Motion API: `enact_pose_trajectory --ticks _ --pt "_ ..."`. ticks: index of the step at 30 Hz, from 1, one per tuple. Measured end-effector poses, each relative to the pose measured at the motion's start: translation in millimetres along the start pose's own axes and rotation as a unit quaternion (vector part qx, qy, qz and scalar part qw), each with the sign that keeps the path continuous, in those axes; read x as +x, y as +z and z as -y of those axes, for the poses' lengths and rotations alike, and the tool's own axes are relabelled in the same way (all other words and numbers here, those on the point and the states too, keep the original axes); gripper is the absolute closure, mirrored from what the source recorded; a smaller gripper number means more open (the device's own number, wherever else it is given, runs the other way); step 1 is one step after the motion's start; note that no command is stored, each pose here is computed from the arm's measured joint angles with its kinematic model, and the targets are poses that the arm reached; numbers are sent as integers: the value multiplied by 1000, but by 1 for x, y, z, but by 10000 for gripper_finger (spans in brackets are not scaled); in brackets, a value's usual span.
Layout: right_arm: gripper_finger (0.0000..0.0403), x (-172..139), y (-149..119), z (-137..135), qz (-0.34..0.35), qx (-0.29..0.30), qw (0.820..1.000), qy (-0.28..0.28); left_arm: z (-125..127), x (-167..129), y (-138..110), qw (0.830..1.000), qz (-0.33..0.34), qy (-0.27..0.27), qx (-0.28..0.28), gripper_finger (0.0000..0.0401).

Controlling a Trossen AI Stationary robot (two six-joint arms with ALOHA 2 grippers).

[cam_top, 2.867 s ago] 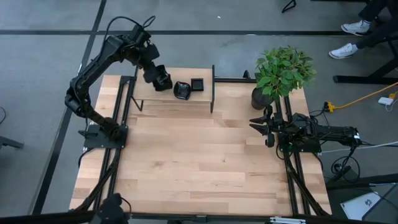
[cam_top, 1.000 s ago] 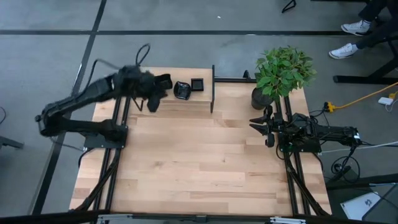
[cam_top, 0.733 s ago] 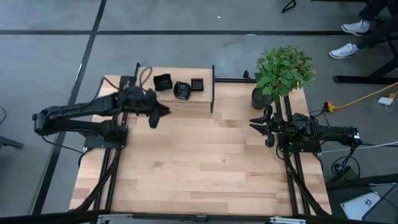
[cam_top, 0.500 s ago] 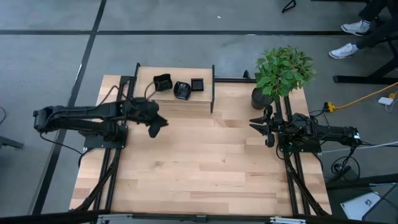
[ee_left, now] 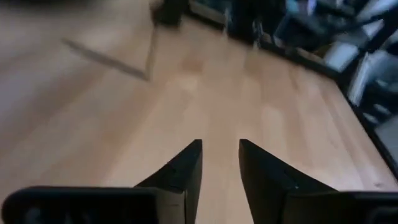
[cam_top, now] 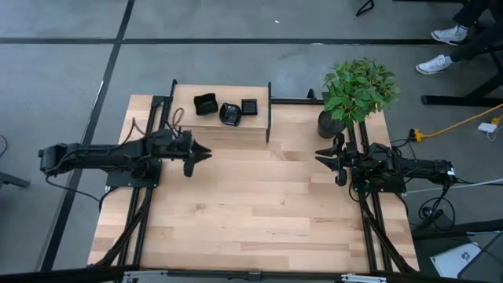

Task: Pick & Place Mini shaped plates
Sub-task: Return to Home Position

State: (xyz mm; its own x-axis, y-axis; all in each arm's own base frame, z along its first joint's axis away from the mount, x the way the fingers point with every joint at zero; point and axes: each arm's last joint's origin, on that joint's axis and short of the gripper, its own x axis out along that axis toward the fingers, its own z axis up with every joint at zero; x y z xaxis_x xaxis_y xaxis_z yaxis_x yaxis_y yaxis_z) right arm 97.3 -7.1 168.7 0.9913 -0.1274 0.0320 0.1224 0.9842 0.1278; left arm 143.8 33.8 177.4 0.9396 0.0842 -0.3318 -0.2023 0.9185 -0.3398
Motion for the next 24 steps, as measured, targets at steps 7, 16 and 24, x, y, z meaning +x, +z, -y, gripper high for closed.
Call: enact_pose_trajectory --ticks 7,16,24 --pt "300 0 0 0 0 0 1000 0 -16 -7 -15 988 133 71 24 301" --pt "300 0 0 0 0 0 1000 0 -18 -13 -13 976 185 91 69 299" --pt "300 0 0 0 0 0 1000 0 -8 -33 -2 957 264 46 114 303"
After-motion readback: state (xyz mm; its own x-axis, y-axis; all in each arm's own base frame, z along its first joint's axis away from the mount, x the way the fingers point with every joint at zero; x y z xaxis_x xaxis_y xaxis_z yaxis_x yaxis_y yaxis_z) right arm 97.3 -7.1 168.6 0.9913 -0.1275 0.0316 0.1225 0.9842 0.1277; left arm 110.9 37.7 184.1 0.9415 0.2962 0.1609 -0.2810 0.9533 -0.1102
